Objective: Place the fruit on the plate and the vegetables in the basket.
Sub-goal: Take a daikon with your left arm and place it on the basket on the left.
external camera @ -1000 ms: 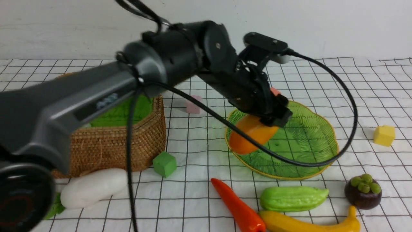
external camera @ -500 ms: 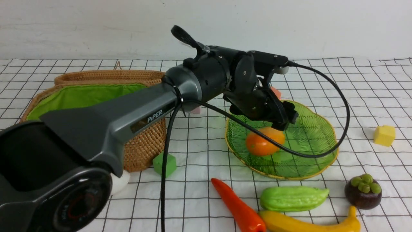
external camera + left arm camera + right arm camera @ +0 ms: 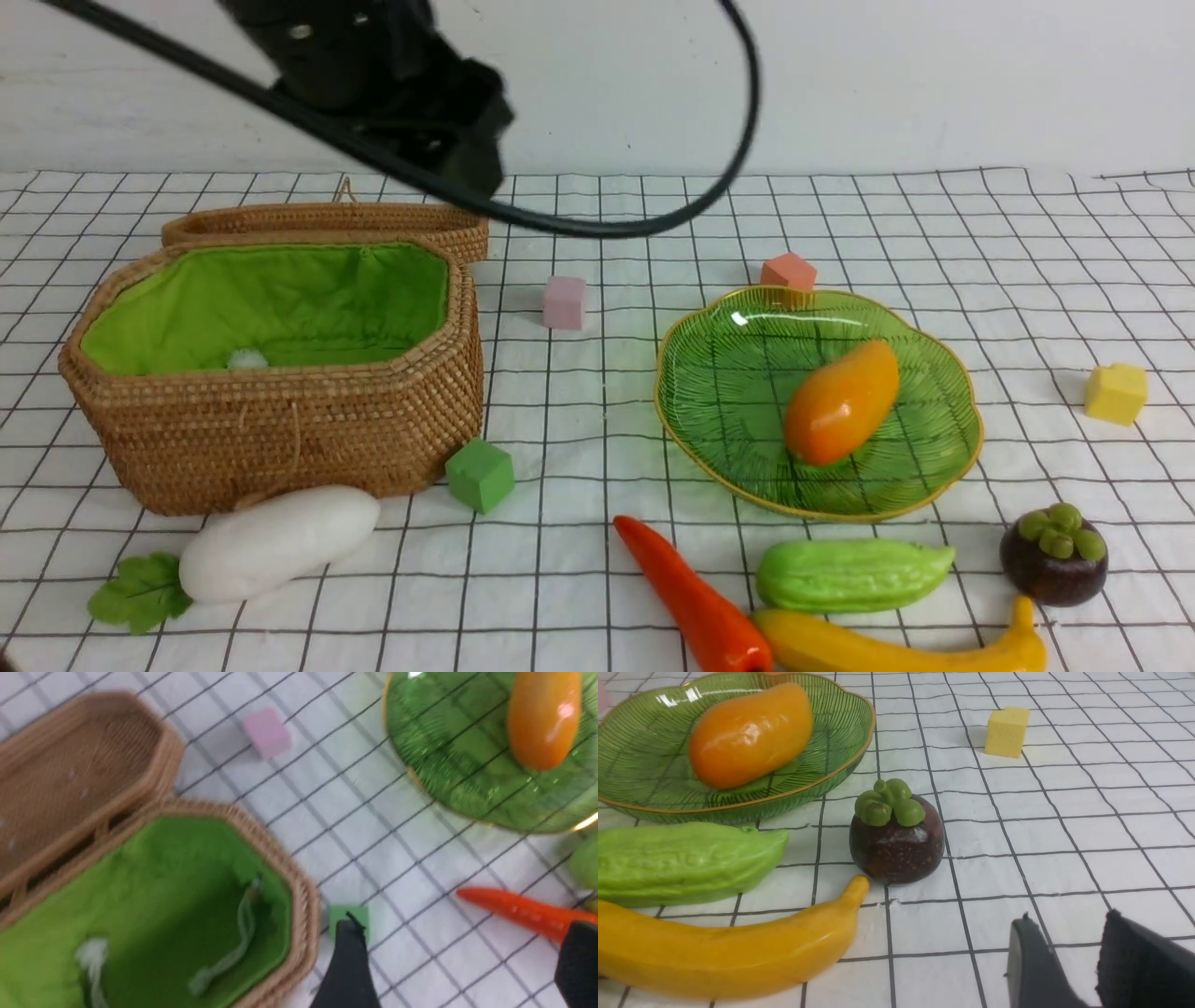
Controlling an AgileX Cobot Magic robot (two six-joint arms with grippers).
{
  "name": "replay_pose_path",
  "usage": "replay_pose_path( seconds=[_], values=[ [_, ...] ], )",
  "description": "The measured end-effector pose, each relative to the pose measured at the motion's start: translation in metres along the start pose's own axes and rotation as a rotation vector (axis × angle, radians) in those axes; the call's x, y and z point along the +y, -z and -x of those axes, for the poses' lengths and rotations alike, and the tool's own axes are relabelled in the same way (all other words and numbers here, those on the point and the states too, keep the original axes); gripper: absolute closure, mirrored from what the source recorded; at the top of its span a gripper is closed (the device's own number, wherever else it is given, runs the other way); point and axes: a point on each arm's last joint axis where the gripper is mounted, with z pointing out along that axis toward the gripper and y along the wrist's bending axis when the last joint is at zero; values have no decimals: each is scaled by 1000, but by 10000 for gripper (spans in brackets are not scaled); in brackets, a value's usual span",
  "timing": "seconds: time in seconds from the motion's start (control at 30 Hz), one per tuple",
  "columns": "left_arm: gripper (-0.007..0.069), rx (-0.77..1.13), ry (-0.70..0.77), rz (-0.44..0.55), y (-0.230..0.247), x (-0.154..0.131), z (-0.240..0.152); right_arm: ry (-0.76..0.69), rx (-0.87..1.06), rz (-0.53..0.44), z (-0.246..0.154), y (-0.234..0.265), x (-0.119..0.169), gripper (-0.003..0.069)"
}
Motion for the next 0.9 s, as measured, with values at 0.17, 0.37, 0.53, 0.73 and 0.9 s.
replay_pose_path(
  seconds=[0.17, 0.37, 0.53, 0.73, 0.9],
  values=[
    [127, 285, 26, -17, -41, 20, -78, 0, 0, 0, 0, 0, 0, 417],
    [128, 456, -48, 16, -98, 30, -147, 0, 0, 0, 0, 0, 0, 417],
    [128, 422, -94, 61, -118, 34, -155, 0, 0, 0, 0, 0, 0, 417],
    [128, 409, -148, 104, -139, 42, -156, 0, 0, 0, 0, 0, 0, 417],
    [128, 449, -117, 100, -151, 54, -165, 0, 0, 0, 0, 0, 0, 417]
  ],
)
